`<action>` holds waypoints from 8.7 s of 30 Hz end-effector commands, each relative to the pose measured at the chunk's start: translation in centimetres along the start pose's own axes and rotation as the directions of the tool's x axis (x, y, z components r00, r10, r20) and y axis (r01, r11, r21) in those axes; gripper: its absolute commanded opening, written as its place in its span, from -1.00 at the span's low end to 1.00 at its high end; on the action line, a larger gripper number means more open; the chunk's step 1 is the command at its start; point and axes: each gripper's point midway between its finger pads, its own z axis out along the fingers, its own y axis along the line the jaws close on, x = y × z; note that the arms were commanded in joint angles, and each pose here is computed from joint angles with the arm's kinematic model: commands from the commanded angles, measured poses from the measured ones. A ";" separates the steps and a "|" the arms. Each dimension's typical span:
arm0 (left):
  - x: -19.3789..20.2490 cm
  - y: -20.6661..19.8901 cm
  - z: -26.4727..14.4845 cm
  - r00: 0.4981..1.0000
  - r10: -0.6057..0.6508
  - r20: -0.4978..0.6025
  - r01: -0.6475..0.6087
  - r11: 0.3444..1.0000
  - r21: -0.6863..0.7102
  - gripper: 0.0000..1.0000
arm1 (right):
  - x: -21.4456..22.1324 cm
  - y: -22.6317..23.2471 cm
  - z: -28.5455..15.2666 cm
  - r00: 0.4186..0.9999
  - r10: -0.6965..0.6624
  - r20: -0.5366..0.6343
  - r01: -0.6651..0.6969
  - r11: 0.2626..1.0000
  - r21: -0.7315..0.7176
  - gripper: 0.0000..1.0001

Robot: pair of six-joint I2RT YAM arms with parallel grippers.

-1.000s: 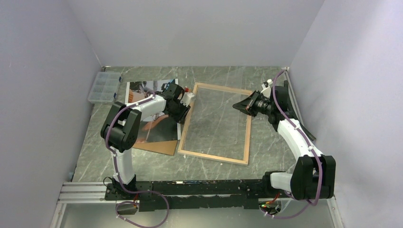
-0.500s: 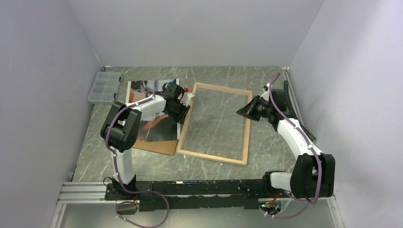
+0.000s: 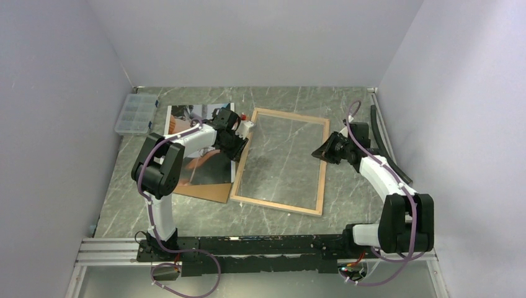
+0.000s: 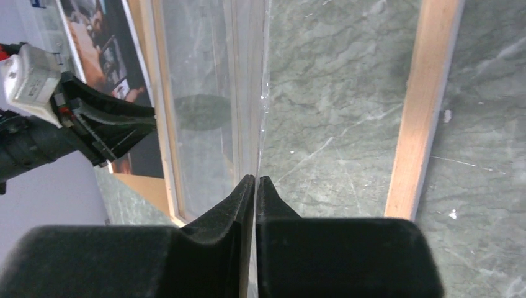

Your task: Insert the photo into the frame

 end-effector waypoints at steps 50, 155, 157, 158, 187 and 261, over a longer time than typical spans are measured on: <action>2.2 -1.1 -1.0 0.997 -0.017 -0.070 0.021 0.998 0.057 -0.35 | -0.4 -5.8 3.0 0.996 -0.078 -0.040 0.086 0.952 0.294 0.17; 18.1 19.5 -11.8 0.896 -0.443 -0.021 0.438 0.890 -0.124 0.39 | 22.8 17.3 16.5 0.853 -0.237 -0.465 0.265 0.964 -0.004 -0.08; 18.0 19.5 -11.8 0.897 -0.441 -0.020 0.435 0.892 -0.126 0.37 | 22.9 17.4 16.5 0.853 -0.229 -0.469 0.258 0.966 -0.003 -0.13; 18.0 19.5 -11.8 0.898 -0.439 -0.020 0.433 0.893 -0.126 0.37 | 22.8 17.6 16.5 0.853 -0.229 -0.468 0.256 0.967 -0.007 -0.13; 17.6 19.3 -11.7 0.898 -0.441 -0.015 0.436 0.892 -0.117 0.30 | 23.3 21.6 15.1 0.863 -0.102 -0.494 -0.001 0.979 -0.204 -0.11; 8.8 15.3 -19.0 0.924 -0.370 0.096 0.378 0.922 -0.081 0.79 | 16.9 11.8 -2.3 0.526 -0.534 -0.662 0.830 0.490 0.265 -1.00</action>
